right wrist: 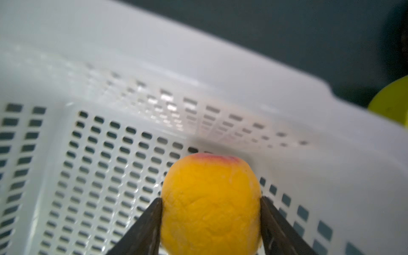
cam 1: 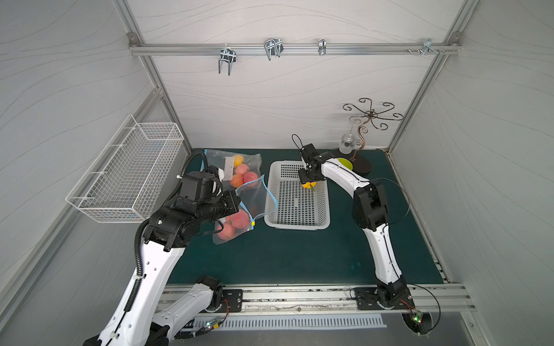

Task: Place the peach in a zip-top bag and seal the zipper
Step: Pick up the peach from the basket, then place the peach in the zipper food storage bag.

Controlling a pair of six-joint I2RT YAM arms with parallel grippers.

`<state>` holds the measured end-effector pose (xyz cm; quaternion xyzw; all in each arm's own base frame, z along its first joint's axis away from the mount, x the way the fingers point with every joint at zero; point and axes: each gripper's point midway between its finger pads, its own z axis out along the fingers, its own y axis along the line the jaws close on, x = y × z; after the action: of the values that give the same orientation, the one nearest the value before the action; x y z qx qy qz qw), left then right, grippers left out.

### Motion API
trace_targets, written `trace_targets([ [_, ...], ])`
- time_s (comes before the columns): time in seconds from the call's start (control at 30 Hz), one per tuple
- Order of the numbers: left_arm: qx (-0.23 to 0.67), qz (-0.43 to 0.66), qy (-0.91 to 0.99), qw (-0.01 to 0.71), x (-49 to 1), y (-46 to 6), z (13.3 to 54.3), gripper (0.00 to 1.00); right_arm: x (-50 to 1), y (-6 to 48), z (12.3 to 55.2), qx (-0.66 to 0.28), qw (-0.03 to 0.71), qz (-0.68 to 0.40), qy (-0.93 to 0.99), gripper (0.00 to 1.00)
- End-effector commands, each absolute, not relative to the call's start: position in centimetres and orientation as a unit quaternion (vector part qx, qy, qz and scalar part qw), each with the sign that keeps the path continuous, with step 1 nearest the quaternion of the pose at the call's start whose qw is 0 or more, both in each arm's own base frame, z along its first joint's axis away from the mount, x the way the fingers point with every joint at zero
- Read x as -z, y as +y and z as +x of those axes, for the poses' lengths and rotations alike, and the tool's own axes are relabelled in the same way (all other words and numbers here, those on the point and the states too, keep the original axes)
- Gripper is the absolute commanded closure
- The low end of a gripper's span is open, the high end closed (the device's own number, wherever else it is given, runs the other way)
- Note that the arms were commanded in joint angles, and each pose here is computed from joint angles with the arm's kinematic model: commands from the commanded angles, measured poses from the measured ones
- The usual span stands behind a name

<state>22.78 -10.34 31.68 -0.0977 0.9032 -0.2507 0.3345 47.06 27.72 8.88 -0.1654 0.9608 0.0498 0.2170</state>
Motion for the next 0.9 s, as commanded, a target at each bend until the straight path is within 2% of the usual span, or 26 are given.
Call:
trace_targets([
  [0.0, 0.253, -0.095, 0.895, 0.355, -32.5, -10.2, 23.0, 1.00, -16.5, 29.8, 45.4, -0.169, 0.262, -0.166, 0.936, 0.39],
  [0.13, 0.257, -0.094, 0.893, 0.356, -32.7, -10.3, 23.0, 1.00, -22.4, 31.3, 42.4, -0.290, 0.286, -0.176, 0.896, 0.39],
  [0.3, 0.260, -0.096, 0.892, 0.358, -32.7, -10.4, 23.2, 1.00, -30.8, 33.5, 36.6, -0.448, 0.294, -0.222, 0.814, 0.41],
  [0.47, 0.268, -0.098, 0.890, 0.356, -32.7, -10.7, 23.5, 1.00, -36.6, 35.9, 30.0, -0.515, 0.294, -0.304, 0.745, 0.40],
  [0.67, 0.279, -0.096, 0.886, 0.358, -33.2, -11.1, 23.7, 1.00, -37.3, 39.2, 24.5, -0.527, 0.271, -0.366, 0.717, 0.39],
  [0.87, 0.291, -0.097, 0.882, 0.357, -33.6, -11.3, 23.5, 1.00, -34.5, 42.4, 23.2, -0.489, 0.253, -0.392, 0.737, 0.39],
])
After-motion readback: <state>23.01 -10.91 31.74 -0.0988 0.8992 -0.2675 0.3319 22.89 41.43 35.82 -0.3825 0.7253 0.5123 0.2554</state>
